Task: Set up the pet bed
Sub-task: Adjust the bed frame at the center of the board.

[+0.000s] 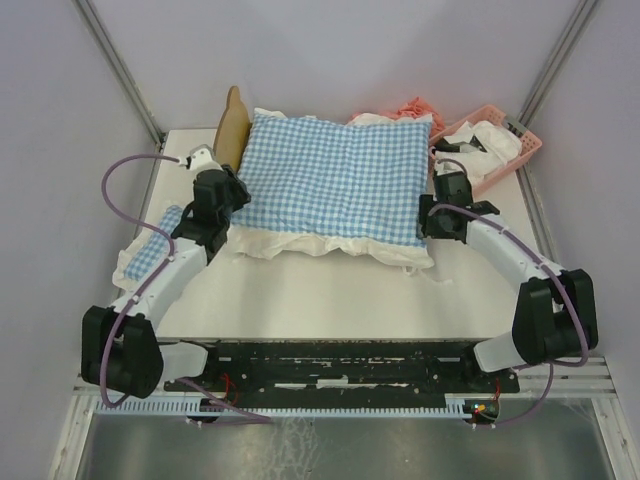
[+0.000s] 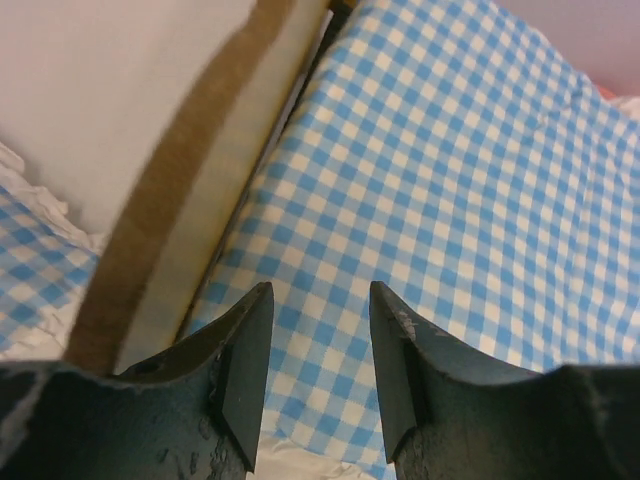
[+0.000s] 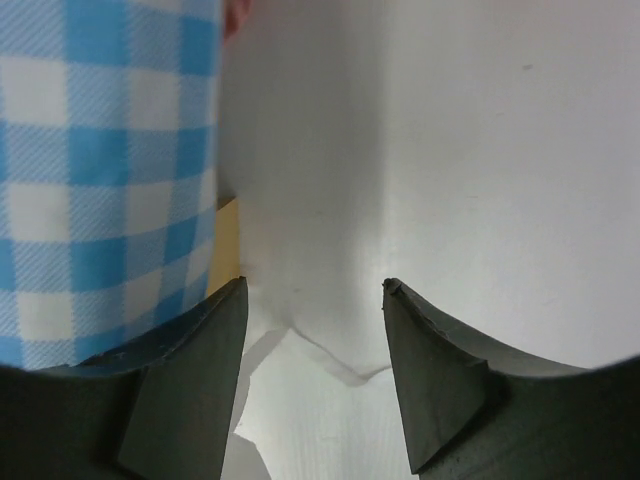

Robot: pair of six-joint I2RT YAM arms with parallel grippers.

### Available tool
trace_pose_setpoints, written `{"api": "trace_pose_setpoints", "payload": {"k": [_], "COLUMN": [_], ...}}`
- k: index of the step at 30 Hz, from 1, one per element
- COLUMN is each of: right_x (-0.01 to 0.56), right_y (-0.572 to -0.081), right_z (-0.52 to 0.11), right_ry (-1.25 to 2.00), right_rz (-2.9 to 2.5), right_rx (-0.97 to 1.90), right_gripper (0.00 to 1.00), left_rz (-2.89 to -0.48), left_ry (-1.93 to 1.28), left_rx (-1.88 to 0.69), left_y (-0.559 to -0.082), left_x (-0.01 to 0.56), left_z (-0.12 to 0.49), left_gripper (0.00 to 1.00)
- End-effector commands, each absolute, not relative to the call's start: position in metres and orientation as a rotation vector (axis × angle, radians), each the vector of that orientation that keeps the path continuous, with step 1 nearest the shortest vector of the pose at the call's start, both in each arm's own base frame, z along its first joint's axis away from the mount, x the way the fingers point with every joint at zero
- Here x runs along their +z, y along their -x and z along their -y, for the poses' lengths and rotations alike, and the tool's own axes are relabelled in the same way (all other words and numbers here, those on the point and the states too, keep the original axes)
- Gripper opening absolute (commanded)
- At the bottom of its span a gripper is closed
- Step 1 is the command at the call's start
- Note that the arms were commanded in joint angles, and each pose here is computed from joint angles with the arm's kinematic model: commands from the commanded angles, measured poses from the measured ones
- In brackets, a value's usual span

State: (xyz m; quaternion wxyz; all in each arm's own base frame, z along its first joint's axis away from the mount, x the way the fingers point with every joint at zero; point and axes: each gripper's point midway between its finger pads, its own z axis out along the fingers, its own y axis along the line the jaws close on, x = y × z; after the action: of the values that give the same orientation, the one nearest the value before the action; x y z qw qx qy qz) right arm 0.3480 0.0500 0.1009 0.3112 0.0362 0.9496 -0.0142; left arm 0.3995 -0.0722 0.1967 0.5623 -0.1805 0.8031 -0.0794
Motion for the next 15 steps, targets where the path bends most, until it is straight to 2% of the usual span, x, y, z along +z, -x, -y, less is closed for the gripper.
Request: {"api": "trace_pose_setpoints", "payload": {"k": [1, 7, 12, 15], "right_x": [0.114, 0.110, 0.116, 0.112], "right_y": [-0.340, -0.325, -0.310, -0.307], "right_z": [-0.108, -0.146, -0.179, -0.171], "right_ry": [-0.001, 0.103, 0.227, 0.223], "right_rz": [-2.426, -2.399, -2.397, -2.404], "right_rx": [0.176, 0.233, 0.312, 0.245], "right_gripper": [0.65, 0.64, 0.64, 0.64], "left_rz": [-1.804, -1.787, -1.787, -1.800], "left_ry": [0.428, 0.103, -0.082, -0.201], "left_rx": [-0.198, -0.332, -0.521, -0.597], "left_y": [-0.409, -0.376, -0.332, -0.303], "left_x": [0.251, 0.275, 0.260, 0.247], "left_z": [0.065, 0.145, 0.208, 0.244], "left_gripper": [0.50, 0.52, 0.53, 0.56]}}
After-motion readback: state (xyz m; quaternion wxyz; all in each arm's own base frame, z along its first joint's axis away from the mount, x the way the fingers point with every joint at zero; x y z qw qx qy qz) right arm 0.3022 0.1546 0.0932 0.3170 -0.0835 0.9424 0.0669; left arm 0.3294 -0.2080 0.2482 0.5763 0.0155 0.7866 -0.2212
